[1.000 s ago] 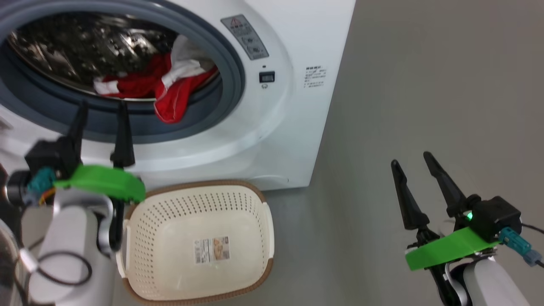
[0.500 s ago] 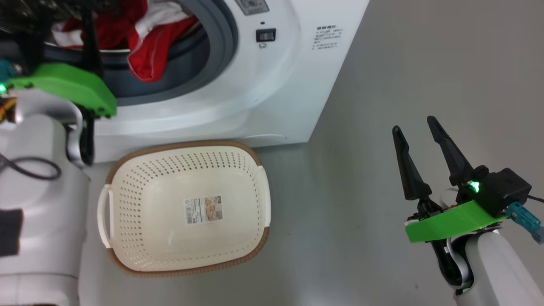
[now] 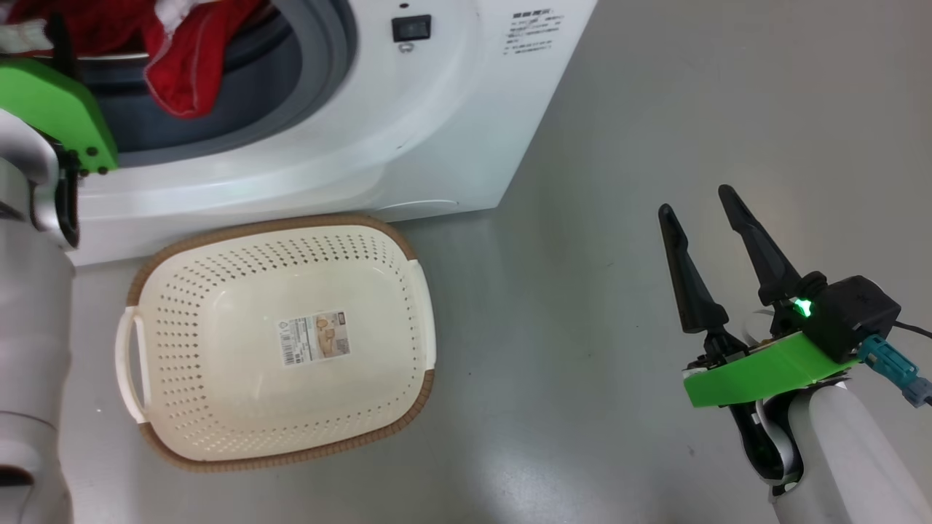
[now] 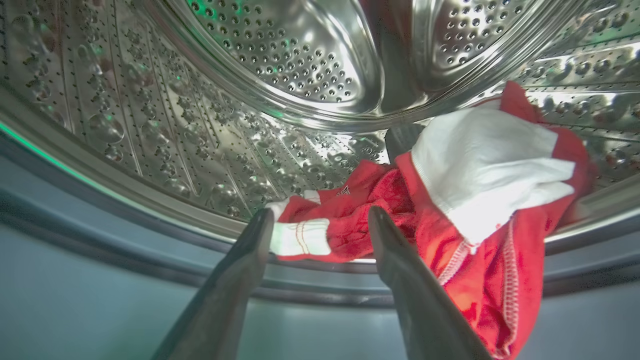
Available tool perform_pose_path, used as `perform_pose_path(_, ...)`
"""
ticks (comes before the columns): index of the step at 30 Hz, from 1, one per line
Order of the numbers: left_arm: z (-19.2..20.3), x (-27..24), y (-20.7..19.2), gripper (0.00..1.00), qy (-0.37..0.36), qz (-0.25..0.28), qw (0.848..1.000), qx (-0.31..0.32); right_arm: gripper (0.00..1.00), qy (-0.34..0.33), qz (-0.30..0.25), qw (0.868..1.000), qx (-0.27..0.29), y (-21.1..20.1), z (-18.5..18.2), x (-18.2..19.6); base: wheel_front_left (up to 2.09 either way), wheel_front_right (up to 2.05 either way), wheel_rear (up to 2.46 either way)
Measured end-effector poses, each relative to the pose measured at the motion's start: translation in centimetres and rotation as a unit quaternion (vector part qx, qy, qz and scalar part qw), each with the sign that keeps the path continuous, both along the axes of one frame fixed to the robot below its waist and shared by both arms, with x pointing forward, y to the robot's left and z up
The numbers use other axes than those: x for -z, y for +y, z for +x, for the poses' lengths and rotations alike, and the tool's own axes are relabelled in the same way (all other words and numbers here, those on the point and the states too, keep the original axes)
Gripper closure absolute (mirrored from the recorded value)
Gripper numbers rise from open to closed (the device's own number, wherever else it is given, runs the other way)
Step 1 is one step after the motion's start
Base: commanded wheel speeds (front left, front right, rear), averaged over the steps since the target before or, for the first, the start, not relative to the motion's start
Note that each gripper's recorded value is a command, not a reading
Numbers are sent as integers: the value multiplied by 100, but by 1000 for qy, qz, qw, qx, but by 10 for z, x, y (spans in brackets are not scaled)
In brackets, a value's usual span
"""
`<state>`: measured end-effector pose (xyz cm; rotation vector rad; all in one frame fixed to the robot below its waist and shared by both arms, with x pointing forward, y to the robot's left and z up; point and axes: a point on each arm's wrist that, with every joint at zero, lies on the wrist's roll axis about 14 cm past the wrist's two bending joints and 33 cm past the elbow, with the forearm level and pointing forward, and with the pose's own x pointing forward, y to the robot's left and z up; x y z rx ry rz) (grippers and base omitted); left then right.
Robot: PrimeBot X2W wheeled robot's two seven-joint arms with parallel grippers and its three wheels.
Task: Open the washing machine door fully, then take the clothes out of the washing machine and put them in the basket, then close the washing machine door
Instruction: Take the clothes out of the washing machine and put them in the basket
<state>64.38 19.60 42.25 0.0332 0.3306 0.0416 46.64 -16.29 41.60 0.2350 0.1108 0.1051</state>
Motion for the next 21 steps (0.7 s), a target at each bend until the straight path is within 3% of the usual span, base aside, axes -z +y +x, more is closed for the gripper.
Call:
perform_pose_path(14, 12, 33, 12, 0, 71, 98, 993, 6, 0, 18, 3, 1000, 13, -9, -5, 11, 0, 0, 0)
perform_pose_path(21, 16, 46, 19, 0, 90, 120, 989, 6, 0, 25, 7, 999, 26, -16, -7, 15, 0, 0, 0)
